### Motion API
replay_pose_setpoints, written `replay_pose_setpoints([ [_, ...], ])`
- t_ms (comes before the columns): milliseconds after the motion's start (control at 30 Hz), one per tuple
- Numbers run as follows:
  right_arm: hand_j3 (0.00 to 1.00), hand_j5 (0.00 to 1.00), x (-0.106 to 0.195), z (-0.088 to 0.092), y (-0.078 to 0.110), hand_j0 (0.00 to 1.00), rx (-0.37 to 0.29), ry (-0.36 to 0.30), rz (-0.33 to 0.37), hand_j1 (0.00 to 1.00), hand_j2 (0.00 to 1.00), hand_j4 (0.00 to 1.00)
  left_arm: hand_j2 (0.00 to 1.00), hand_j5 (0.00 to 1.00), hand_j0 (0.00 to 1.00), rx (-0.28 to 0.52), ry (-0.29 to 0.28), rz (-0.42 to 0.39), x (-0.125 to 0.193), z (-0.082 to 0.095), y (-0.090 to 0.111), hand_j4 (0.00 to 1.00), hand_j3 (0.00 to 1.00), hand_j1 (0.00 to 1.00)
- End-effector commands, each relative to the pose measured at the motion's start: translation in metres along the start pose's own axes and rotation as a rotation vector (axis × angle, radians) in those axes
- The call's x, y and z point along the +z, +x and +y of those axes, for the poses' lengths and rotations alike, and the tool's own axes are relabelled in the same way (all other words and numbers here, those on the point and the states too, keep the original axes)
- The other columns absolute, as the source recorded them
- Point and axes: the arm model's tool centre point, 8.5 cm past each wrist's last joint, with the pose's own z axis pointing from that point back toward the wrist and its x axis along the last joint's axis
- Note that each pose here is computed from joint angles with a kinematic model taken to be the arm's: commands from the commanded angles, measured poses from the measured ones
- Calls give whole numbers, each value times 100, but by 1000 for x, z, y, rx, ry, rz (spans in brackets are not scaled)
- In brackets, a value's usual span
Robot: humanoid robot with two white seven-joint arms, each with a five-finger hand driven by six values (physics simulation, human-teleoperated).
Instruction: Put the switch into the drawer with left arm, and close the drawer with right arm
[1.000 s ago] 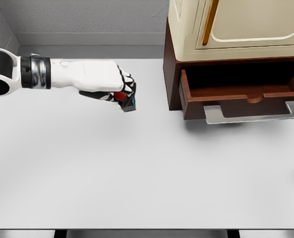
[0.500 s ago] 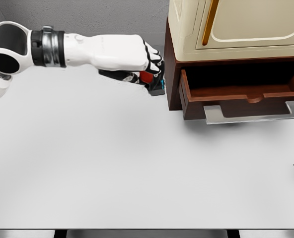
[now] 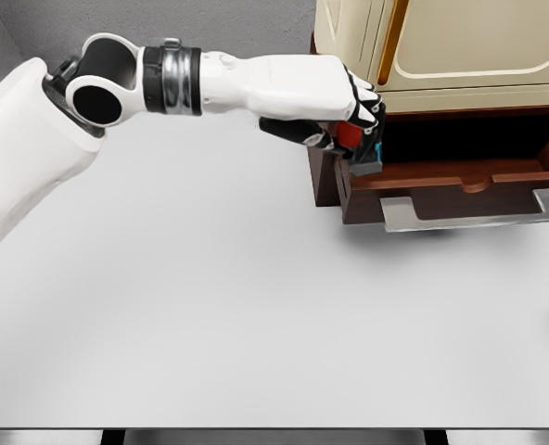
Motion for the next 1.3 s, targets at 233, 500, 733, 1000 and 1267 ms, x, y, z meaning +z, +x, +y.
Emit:
replay_pose_setpoints([
  [233, 50, 50, 3, -3, -1, 50, -4, -14, 8, 50, 50, 50, 36, 36, 36, -10, 5, 5, -55, 0, -8, 36, 36, 36],
  [500, 50, 50, 13, 0, -4, 50, 5, 10, 39, 50, 50, 50, 36, 36, 36, -30, -9, 43, -73, -3, -16, 36, 36, 36],
  [733, 59, 59, 4, 1, -2, 59, 22, 75, 11, 59, 59, 59, 37, 37, 37, -66, -45, 57, -82, -7, -15, 37, 37, 37],
  [1000, 60, 60, 1, 1, 0, 60, 9, 51, -2, 60, 60, 60, 37, 37, 37, -72, -73, 78, -88, -14, -19, 37, 37, 37],
  [1267, 59, 59, -22, 3, 8, 59, 8, 51, -62, 59, 59, 59, 59, 59, 59, -70, -72, 73, -91, -15, -18, 59, 59, 59],
])
